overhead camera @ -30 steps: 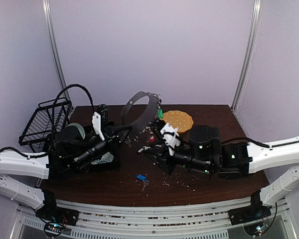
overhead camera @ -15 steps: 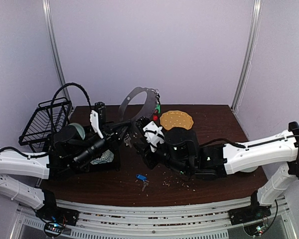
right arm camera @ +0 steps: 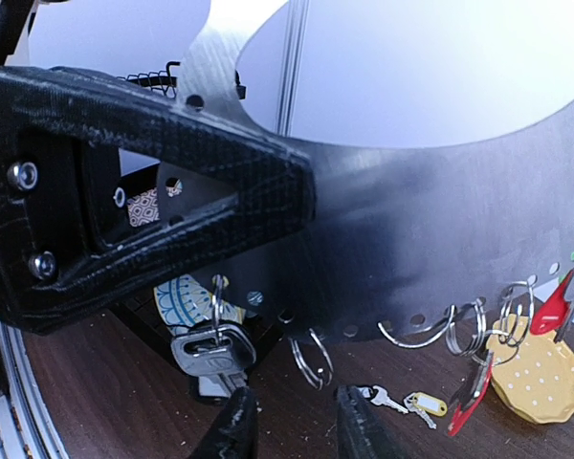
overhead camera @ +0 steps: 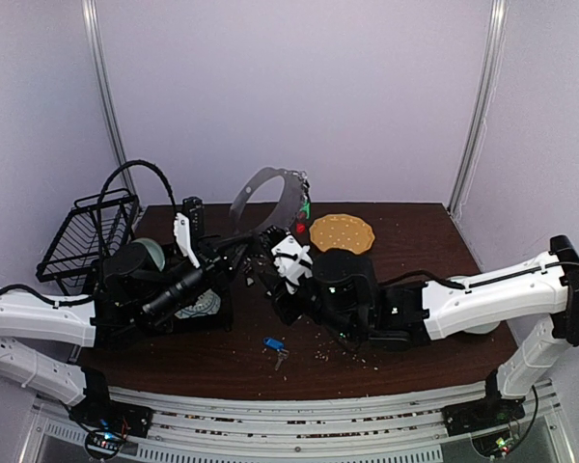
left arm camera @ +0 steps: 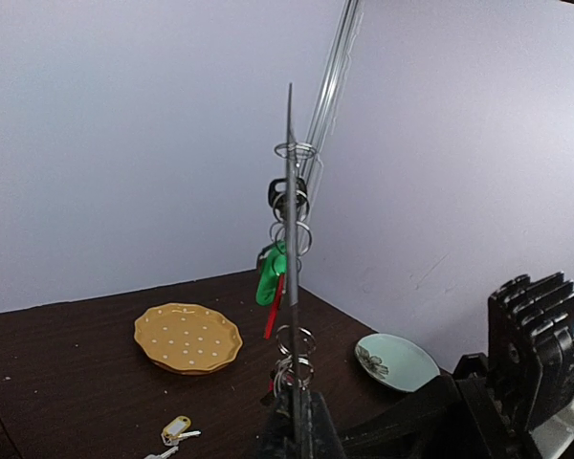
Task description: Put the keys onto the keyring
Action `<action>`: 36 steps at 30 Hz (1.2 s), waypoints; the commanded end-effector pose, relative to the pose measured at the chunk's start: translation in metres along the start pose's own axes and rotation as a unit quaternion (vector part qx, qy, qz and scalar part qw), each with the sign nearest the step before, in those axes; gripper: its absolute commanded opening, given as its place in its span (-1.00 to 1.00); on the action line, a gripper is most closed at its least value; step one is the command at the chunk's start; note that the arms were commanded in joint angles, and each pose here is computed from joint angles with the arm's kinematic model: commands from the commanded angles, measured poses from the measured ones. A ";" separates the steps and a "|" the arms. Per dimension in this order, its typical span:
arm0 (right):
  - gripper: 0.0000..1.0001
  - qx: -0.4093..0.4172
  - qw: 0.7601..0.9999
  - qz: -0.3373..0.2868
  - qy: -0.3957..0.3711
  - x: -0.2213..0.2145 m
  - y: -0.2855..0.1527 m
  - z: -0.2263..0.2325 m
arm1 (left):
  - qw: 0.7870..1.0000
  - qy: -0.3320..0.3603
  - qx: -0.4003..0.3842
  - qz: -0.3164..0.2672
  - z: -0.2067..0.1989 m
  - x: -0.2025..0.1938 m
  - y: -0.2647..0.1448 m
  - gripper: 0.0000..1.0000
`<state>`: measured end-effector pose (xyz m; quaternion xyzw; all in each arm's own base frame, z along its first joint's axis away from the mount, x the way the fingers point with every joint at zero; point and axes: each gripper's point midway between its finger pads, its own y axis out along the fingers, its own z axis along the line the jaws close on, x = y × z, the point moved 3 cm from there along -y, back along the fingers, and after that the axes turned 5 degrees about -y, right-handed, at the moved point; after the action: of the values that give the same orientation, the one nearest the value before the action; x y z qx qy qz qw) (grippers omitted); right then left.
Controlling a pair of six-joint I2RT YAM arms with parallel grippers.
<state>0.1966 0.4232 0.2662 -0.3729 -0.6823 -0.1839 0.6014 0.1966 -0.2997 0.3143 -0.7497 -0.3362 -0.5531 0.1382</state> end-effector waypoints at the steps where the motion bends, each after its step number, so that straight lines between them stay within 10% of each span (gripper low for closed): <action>1: -0.34 -0.016 0.999 -0.025 0.011 0.019 0.000 -0.009 | 0.998 -0.015 -0.025 -0.053 -0.012 0.026 -0.002 -1.00; 18: -0.99 0.020 0.999 -0.037 0.005 0.020 -0.001 -0.007 | 0.998 -0.017 -0.031 -0.048 -0.013 0.023 0.000 -1.00; 36: -1.00 0.061 0.992 -0.112 0.012 0.034 -0.039 -0.017 | 0.996 -0.078 -0.024 -0.032 -0.002 0.008 -0.006 -1.00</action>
<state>0.1846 0.4046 0.2780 -0.3091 -0.7136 -0.1704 0.6052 0.1874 -0.3004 0.3083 -0.7823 -0.3256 -0.5209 0.1032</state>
